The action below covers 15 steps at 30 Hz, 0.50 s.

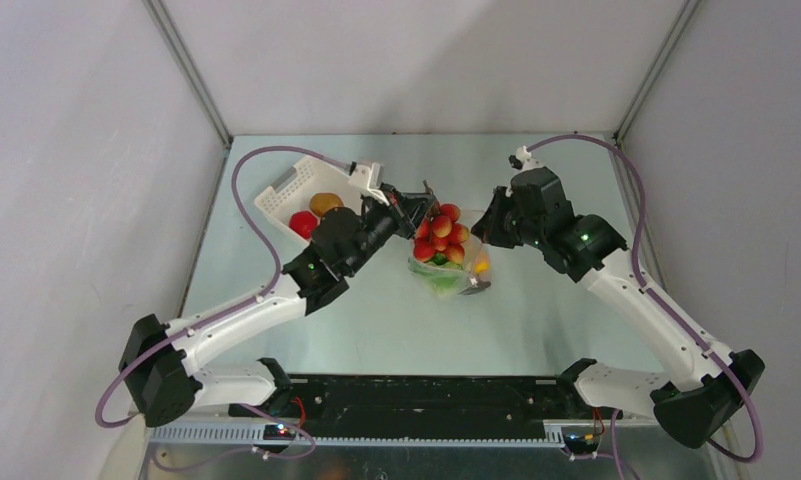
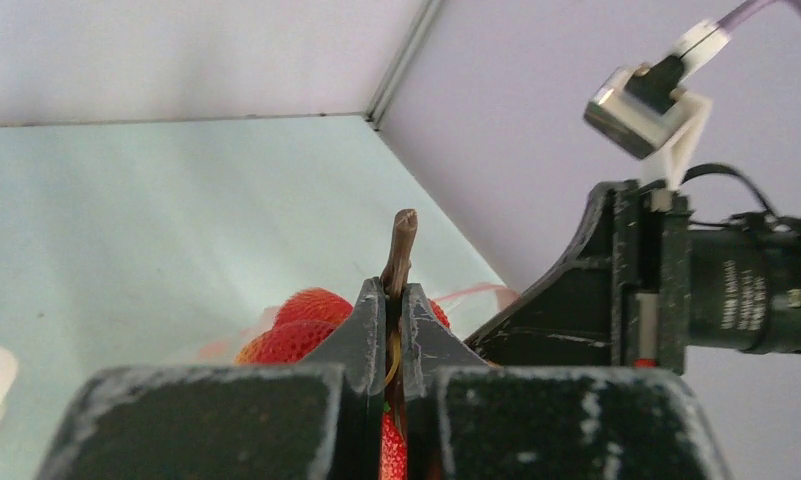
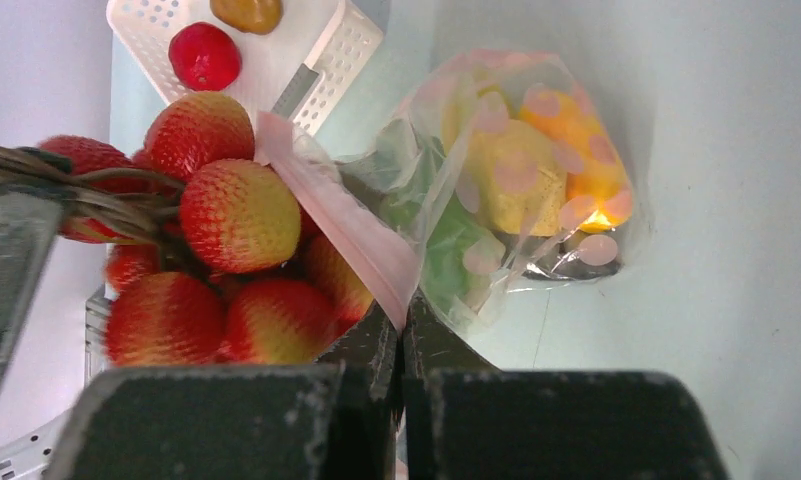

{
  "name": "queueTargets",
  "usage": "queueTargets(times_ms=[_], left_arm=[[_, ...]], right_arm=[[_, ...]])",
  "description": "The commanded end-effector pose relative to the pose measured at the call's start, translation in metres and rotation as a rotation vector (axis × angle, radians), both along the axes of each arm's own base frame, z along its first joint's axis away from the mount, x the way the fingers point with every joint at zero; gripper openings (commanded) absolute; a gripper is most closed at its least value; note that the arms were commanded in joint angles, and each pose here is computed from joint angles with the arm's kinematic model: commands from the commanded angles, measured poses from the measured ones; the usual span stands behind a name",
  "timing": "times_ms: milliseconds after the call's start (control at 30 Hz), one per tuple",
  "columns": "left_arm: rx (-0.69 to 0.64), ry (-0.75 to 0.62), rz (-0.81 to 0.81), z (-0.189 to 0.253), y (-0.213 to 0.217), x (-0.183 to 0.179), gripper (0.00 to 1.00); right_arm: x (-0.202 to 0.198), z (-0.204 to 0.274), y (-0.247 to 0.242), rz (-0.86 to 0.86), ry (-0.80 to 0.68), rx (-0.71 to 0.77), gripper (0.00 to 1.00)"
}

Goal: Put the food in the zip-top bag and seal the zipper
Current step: Place the fake fruit in the zipper food storage bag.

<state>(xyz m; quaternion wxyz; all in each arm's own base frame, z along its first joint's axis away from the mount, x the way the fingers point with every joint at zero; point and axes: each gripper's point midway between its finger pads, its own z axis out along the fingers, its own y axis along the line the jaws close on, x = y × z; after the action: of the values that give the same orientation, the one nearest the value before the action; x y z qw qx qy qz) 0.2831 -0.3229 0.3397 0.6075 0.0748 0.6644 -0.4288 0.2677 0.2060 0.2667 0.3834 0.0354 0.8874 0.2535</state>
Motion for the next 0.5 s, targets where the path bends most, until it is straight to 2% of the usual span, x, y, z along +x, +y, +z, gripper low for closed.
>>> queueTargets(times_ms=[0, 233, 467], left_arm=[[0.009, -0.105, 0.120, 0.012, 0.012, 0.005, 0.00], [0.136, -0.190, 0.079, 0.003, -0.013, -0.017, 0.00], [0.193, -0.253, -0.131, -0.012, -0.040, -0.049, 0.00]], right_arm=[[0.006, 0.040, 0.003, -0.023, -0.088, 0.099, 0.00], [0.006, 0.058, 0.018, 0.008, -0.097, 0.213, 0.00], [-0.002, 0.084, 0.015, 0.006, -0.146, 0.292, 0.00]])
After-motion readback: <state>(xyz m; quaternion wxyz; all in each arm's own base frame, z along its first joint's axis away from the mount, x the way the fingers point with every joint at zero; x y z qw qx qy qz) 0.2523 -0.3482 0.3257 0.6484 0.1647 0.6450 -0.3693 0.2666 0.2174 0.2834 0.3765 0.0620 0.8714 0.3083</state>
